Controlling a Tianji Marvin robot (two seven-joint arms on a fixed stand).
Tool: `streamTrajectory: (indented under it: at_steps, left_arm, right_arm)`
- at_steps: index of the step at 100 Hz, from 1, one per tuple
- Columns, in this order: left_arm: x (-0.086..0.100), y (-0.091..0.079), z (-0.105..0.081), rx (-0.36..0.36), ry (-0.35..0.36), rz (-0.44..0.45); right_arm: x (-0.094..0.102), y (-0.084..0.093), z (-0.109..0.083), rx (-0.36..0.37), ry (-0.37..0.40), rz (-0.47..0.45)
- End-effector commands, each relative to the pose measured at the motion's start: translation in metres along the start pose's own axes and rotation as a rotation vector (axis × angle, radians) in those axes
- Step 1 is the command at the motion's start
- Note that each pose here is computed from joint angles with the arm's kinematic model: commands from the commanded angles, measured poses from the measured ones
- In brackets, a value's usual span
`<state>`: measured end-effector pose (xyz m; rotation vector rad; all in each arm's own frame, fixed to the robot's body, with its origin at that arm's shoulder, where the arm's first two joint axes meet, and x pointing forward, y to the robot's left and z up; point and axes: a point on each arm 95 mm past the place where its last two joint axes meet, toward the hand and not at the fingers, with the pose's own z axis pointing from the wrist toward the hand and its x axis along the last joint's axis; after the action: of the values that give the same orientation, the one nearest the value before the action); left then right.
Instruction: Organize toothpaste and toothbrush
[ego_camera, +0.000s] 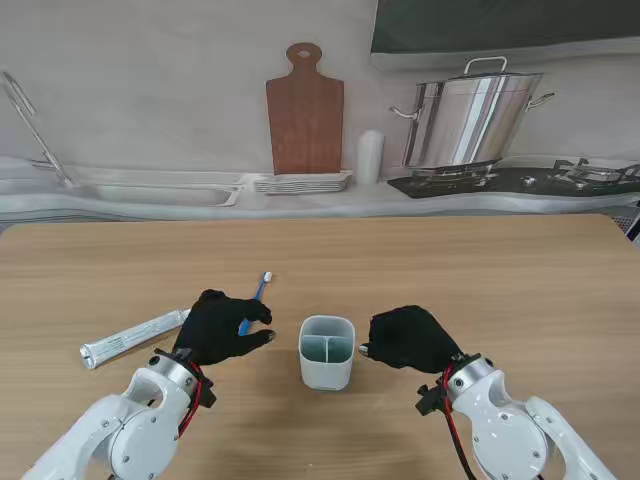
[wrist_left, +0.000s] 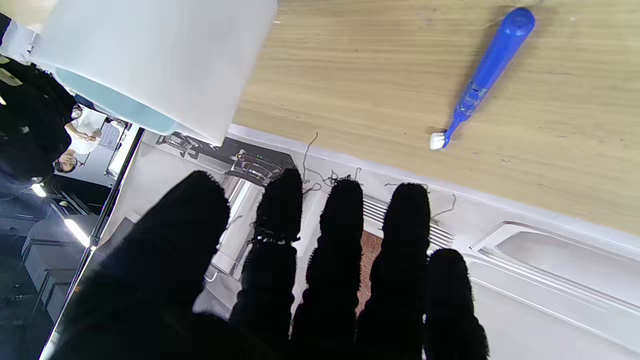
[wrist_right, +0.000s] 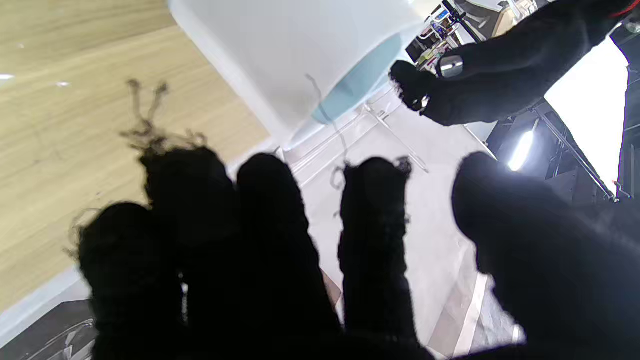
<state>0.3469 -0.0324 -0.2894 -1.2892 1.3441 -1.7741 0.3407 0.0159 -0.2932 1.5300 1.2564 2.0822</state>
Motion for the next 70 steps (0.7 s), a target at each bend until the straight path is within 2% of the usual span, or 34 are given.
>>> streamTrajectory:
  at_steps: [1,32,70]
  left_arm:
    - [0.004,0.0,0.0,-0.008,0.009,-0.001]
    - [0.002,-0.001,-0.001,-0.007,-0.009,0.044]
    - [-0.022,-0.013,-0.001,0.002,-0.099,0.138]
  right_arm:
    - [0.001,-0.005,-0.002,0.017,-0.003,0.002]
    - [0.0,-0.003,-0.001,0.013,-0.003,0.003]
    - [-0.001,-0.003,0.001,0.021,-0.018,0.008]
